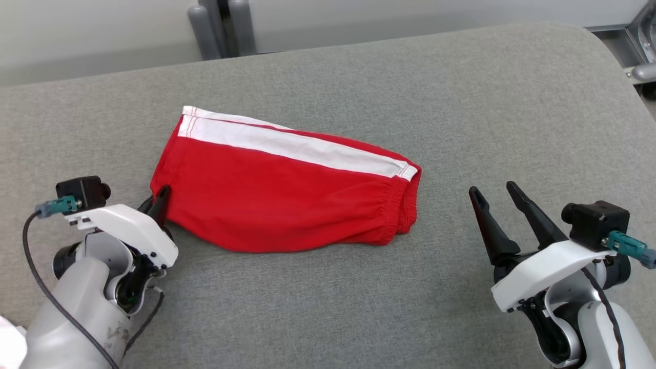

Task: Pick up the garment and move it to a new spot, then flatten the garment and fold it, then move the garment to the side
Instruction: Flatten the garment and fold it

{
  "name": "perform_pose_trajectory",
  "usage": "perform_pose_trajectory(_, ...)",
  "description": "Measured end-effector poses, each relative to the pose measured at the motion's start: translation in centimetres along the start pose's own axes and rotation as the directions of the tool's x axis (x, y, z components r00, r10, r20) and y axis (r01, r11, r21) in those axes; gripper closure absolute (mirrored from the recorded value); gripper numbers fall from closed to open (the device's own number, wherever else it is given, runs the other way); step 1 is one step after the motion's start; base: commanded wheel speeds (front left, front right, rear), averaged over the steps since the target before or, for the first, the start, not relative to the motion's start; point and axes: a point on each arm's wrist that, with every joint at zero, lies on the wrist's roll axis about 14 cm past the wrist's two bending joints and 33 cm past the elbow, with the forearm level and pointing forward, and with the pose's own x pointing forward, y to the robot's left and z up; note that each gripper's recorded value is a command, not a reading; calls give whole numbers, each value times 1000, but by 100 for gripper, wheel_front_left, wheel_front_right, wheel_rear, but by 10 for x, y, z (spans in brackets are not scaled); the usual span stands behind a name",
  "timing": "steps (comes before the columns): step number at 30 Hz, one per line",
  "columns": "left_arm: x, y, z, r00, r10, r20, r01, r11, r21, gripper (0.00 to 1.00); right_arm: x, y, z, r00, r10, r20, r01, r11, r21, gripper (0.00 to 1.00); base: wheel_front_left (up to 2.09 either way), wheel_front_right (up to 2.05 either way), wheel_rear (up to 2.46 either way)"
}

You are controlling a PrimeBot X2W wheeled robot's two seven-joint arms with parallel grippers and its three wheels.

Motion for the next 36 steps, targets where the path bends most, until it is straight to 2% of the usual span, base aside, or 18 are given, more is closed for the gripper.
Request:
perform_pose_trajectory(5, -21, -1, -3, 997, 0, 72, 5, 998, -68, 100, -1, 2, 2, 1000, 3, 5, -3, 1000, -1, 0, 0, 0, 0)
perform_pose_trajectory(10, -46, 6, -8, 989, 63, 137, -44, 990, -135, 100, -1, 9, 2, 1000, 22, -3, -22, 1000, -13, 0, 0, 0, 0)
perform_pose_trajectory(20, -87, 7, -27, 968, 182, 172, -124, 946, -301, 100, -3, 23, -1, 997, 59, -50, -61, 997, -39, 0, 0, 0, 0)
perform_pose_trajectory(23, -93, 7, -26, 962, 199, 186, -135, 942, -306, 100, -3, 25, -1, 996, 63, -60, -66, 997, -44, 0, 0, 0, 0)
perform_pose_trajectory(24, -93, 8, -25, 961, 201, 190, -139, 945, -296, 85, -4, 26, -1, 996, 64, -62, -67, 997, -44, 0, 0, 0, 0)
perform_pose_trajectory(25, -93, 8, -23, 960, 199, 196, -138, 949, -285, 49, -4, 26, -2, 996, 66, -65, -69, 997, -44, 0, 0, 0, 0)
perform_pose_trajectory(26, -93, 7, -22, 960, 194, 201, -135, 953, -272, 49, -4, 27, -3, 995, 70, -72, -73, 996, -44, 0, 0, 0, 0)
perform_pose_trajectory(27, -93, 6, -21, 960, 188, 206, -134, 959, -251, 4, -4, 29, -3, 995, 74, -74, -77, 996, -43, 0, 0, 0, 0)
perform_pose_trajectory(28, -94, 7, -19, 958, 185, 217, -136, 965, -223, 0, -4, 30, -4, 994, 78, -76, -81, 996, -40, 0, 0, 0, 0)
perform_pose_trajectory(31, -96, 10, -3, 942, 176, 285, -147, 982, -122, 0, -2, 33, -4, 993, 88, -84, -91, 995, -38, 0, 0, 0, 0)
perform_pose_trajectory(36, -107, 10, 12, 921, 158, 357, -161, 987, -22, 0, 1, 40, -3, 990, 105, -91, -110, 993, -43, 0, 0, 0, 0)
